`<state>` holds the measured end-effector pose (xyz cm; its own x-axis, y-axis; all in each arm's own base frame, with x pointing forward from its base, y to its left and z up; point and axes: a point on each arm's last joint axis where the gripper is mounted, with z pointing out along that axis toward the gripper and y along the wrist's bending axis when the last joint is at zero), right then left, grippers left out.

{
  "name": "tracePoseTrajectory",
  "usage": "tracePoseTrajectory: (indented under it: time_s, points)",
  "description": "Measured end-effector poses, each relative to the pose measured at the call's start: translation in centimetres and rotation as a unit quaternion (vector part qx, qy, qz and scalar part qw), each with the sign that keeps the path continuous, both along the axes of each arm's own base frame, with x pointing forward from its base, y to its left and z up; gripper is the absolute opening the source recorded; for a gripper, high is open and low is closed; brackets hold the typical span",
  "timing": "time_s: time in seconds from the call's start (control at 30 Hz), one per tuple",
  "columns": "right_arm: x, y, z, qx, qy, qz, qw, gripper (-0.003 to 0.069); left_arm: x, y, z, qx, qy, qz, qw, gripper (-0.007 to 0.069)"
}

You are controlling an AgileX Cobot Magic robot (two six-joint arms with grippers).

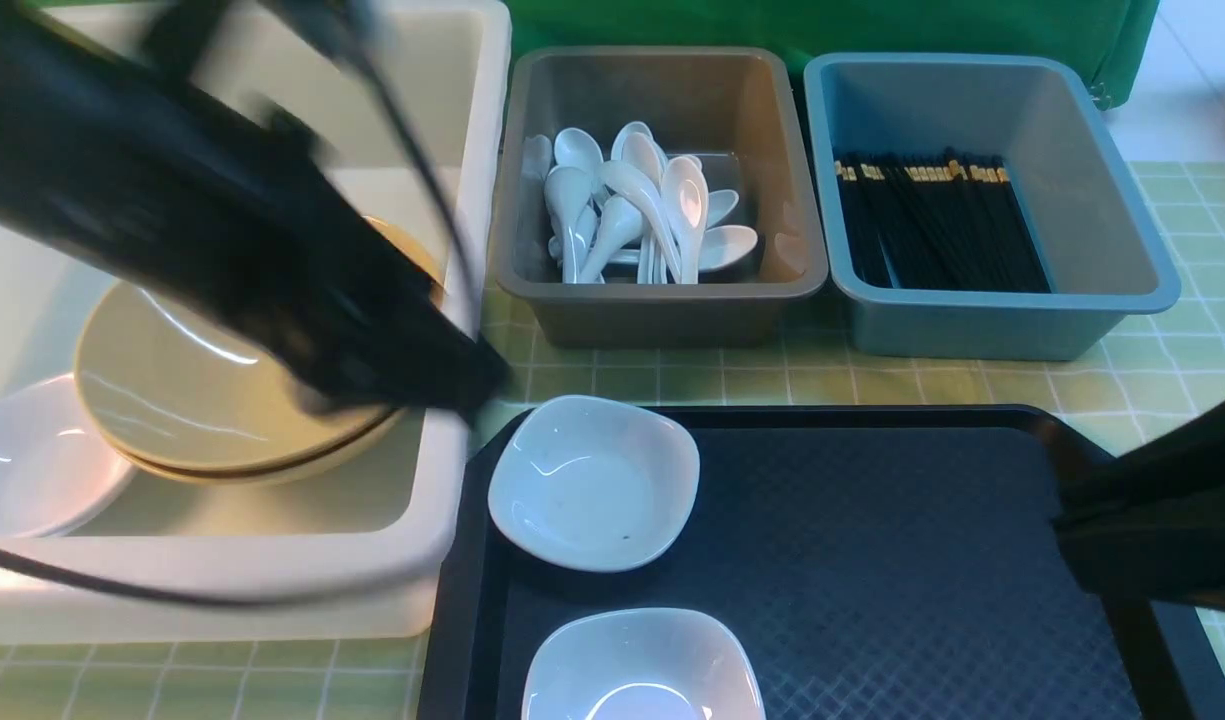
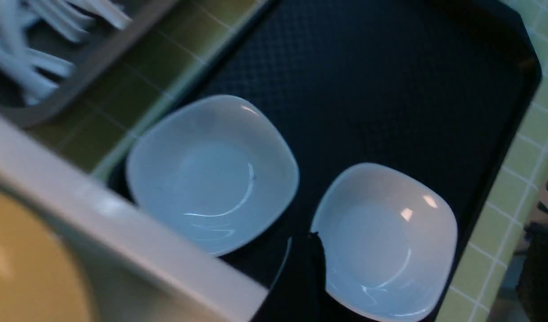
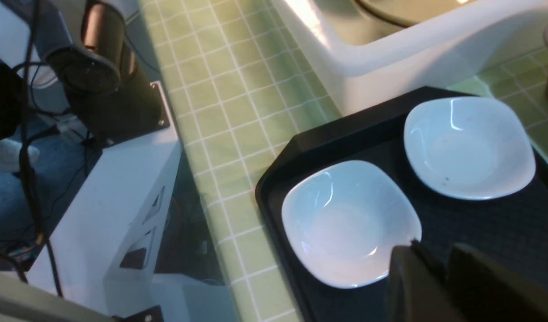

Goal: On green table put chopsticks spoon bowls plates into blue grey white boxes.
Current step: 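Place the tan bowl onto the bowl stack in the left bin with the left gripper, then grasp the small white bowl on the black tray by its rim with the left gripper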

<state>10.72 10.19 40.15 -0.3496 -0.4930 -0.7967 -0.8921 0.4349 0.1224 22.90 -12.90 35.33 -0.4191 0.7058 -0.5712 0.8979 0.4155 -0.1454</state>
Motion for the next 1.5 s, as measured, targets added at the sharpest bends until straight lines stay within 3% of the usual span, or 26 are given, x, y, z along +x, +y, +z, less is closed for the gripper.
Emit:
tracePoseTrajectory:
  time_s: [0.23,0.4,0.5,0.67,1.23,1.3,1.43,1.47,1.5]
  points:
    - [-0.2,-0.1,0.1,0.000,-0.002,0.002,1.000,0.0126,0.6,-6.5,-6.5,0.100,0.046,-0.123,0.986,0.0538]
    - [-0.3,-0.1,0.1,0.001,-0.003,0.002,1.000,0.0132,0.8,-10.1,-11.2,0.183,-0.015,-0.256,0.949,0.0538]
    - [-0.3,-0.1,0.1,0.001,-0.003,0.002,1.000,0.0136,0.8,-11.3,-12.6,0.198,-0.041,-0.297,0.933,0.0538]
    - [-0.3,-0.1,0.1,0.000,-0.002,0.003,1.000,0.0141,1.4,-12.2,-14.1,0.204,-0.065,-0.309,0.927,0.0538]
    - [-0.5,-0.1,0.1,0.003,0.004,0.008,1.000,0.0154,1.9,-13.4,-18.5,0.198,-0.014,-0.329,0.923,0.0533]
    - [-0.5,0.0,0.2,0.007,0.006,0.009,1.000,0.0155,1.9,-13.4,-18.6,0.198,-0.014,-0.328,0.924,0.0509]
    - [-0.5,0.0,0.2,0.009,0.005,0.012,1.000,0.0162,1.8,-13.3,-18.6,0.201,0.002,-0.311,0.929,0.0337]
    - [-0.5,0.0,0.2,0.009,0.005,0.012,1.000,0.0162,1.8,-13.3,-18.6,0.201,0.003,-0.311,0.929,0.0327]
    - [-0.5,0.0,0.2,0.009,0.004,0.013,1.000,0.0162,1.8,-13.3,-18.6,0.202,0.007,-0.307,0.930,0.0245]
